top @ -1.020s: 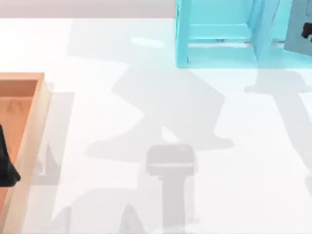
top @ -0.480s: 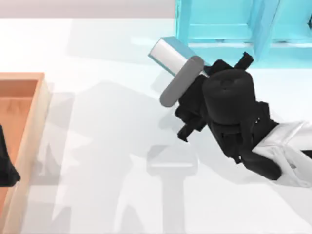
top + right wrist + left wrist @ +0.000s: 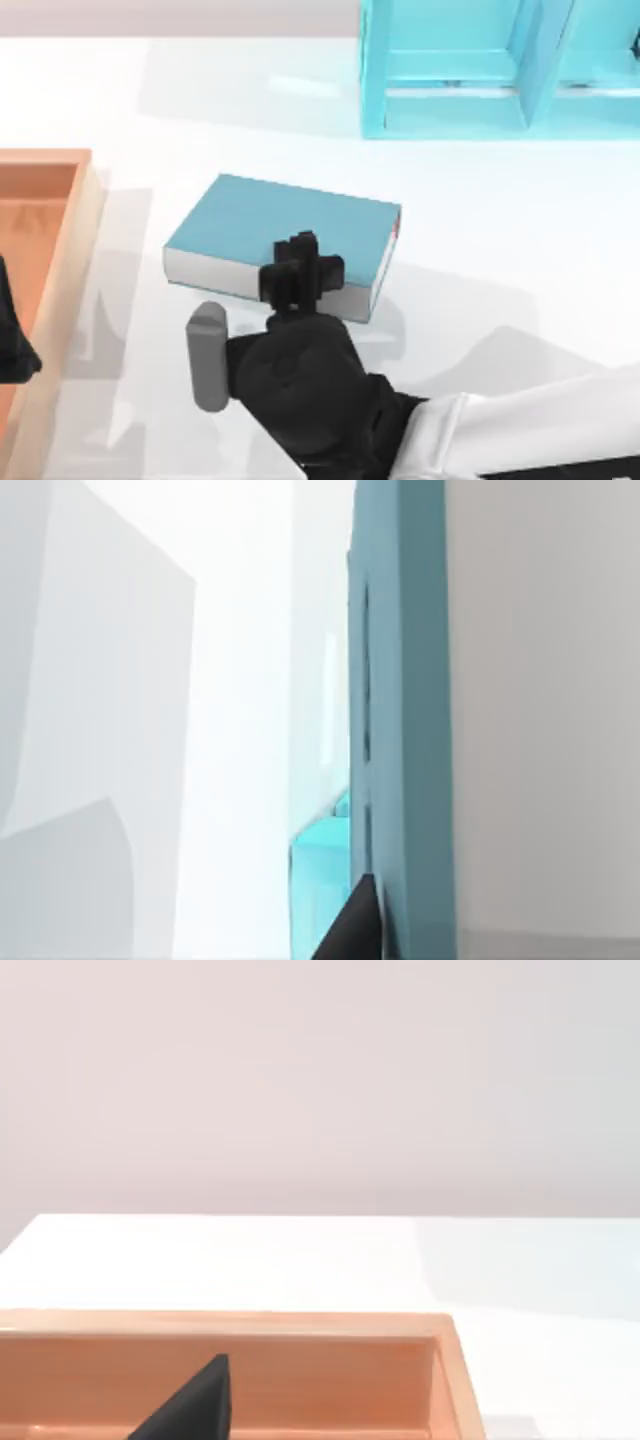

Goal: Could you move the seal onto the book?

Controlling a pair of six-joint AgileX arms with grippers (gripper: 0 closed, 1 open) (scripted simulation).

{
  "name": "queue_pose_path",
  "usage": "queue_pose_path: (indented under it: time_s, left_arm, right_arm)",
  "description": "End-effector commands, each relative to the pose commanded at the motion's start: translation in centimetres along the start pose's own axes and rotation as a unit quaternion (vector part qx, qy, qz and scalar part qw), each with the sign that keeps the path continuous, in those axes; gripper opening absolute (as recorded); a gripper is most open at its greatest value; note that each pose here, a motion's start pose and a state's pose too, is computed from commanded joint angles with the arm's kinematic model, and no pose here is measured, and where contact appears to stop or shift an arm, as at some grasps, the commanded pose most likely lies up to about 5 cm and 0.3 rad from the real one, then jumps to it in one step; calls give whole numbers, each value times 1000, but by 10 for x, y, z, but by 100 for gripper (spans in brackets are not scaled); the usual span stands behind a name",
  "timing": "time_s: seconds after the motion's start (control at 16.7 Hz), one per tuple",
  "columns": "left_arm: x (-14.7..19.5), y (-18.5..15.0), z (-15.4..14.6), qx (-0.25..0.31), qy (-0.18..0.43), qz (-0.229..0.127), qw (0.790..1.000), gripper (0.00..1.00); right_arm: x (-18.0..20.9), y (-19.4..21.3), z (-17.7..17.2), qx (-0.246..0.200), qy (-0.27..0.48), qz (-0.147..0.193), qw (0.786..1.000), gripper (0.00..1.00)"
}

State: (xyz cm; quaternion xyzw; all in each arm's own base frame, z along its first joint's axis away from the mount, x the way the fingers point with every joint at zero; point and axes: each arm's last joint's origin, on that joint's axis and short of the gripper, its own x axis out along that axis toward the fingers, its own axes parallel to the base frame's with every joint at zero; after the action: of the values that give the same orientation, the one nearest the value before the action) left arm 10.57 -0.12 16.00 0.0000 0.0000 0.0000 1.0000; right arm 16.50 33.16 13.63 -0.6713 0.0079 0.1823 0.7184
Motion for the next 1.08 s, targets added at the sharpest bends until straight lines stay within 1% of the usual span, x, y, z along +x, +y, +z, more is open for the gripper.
queue_pose_path:
  time_s: [0.12,0.84,1.08]
  left_arm:
    - [0,0,0,0,0,0,1000,100]
    - [0,0,0,0,0,0,1000,100]
    - [0,0,0,0,0,0,1000,100]
  right_arm:
    - [-5,3,6,-14,-2,-4,1000,0]
    - [-8,6,5,-14,0,-2,1000,0]
    - [-3,22,3,-13,0,-2,1000,0]
